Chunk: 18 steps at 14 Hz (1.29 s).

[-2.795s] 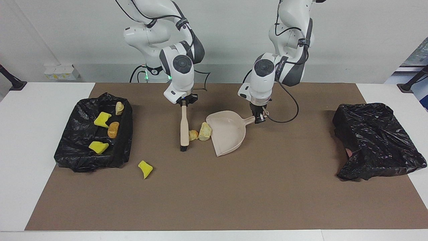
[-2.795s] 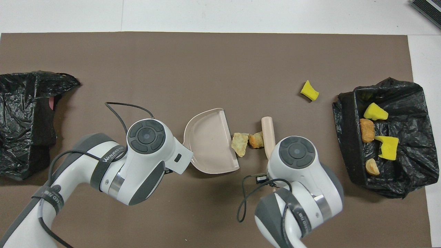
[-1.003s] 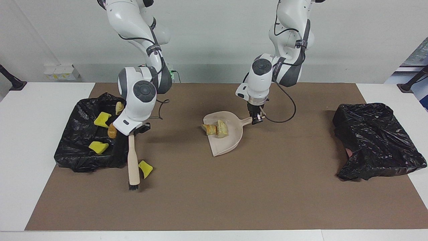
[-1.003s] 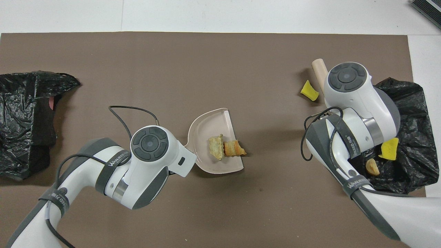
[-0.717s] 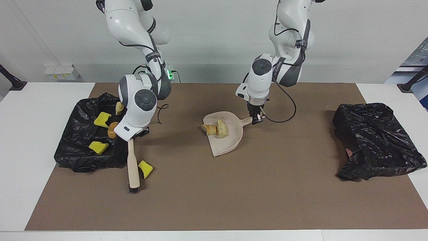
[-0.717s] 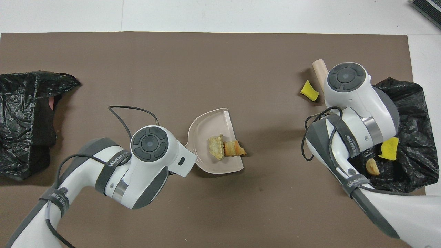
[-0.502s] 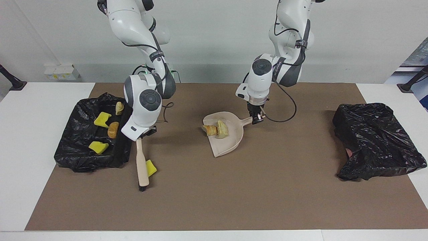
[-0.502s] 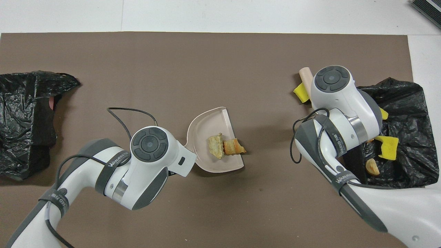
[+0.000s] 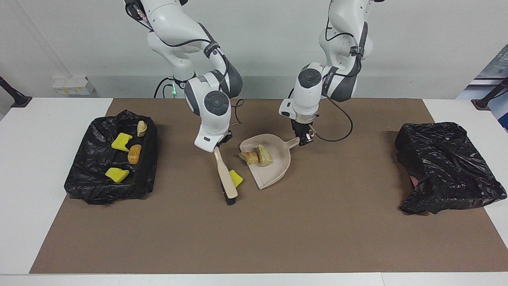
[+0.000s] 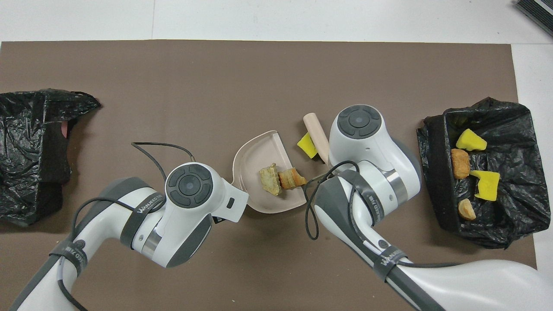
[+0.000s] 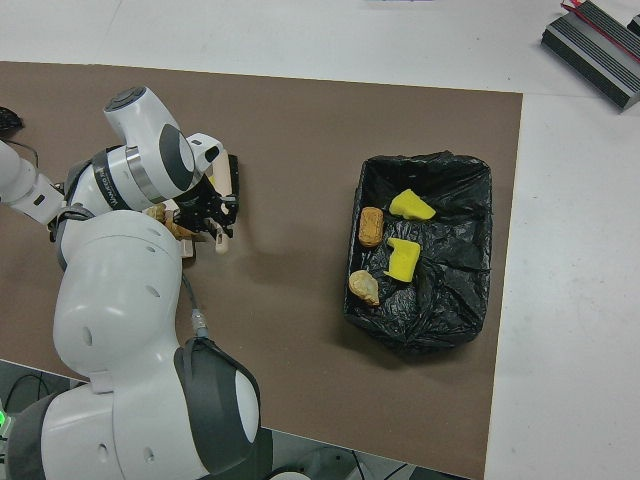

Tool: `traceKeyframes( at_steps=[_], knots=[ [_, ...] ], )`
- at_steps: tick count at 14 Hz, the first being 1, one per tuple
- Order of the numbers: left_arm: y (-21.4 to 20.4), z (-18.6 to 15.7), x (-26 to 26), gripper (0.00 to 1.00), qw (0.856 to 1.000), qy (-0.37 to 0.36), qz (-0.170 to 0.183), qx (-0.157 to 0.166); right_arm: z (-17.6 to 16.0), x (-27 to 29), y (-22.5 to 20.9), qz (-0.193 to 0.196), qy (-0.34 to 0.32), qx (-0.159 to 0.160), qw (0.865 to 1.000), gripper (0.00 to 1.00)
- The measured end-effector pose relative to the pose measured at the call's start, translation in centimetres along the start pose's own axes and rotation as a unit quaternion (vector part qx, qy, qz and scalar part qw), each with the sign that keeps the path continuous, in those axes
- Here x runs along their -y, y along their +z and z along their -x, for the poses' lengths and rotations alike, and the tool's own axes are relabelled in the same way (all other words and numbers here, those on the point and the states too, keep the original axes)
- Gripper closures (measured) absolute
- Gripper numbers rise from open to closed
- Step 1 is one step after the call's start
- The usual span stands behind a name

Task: Sweep and dump trash in bin
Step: 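Brush the sponge piece into the dustpan held by the left gripper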

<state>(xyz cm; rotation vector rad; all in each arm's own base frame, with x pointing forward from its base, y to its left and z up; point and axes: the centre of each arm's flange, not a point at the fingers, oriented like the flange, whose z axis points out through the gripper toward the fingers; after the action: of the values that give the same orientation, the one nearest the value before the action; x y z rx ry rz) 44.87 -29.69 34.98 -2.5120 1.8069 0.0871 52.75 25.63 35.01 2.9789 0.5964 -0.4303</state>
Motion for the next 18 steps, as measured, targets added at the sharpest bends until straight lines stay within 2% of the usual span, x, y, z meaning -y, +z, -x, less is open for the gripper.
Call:
traceKeyframes(
  at_steps=[4,7,11,15,18],
  knots=[
    [0.0,-0.5,-0.8,0.68,1.0,0.006,-0.002,-0.001,1.8,6.6,-0.6,-0.031,-0.026,0.015,0.999,0.74],
    [0.2,-0.8,-1.2,0.68,1.0,0.011,-0.005,-0.005,2.9,6.7,-2.7,-0.025,-0.023,0.02,0.999,0.74],
    [0.4,-0.8,-1.1,0.68,1.0,0.016,-0.009,-0.011,5.1,6.4,-7.3,-0.05,0.0,0.008,0.999,0.74],
    [0.9,0.1,0.7,0.68,1.0,0.018,-0.016,-0.02,7.4,7.7,-9.2,-0.037,0.042,0.01,0.998,0.74],
    [0.8,1.9,4.3,0.68,0.999,0.026,-0.019,-0.023,8.0,8.8,-9.1,-0.03,0.088,0.012,0.996,0.74]
  ],
)
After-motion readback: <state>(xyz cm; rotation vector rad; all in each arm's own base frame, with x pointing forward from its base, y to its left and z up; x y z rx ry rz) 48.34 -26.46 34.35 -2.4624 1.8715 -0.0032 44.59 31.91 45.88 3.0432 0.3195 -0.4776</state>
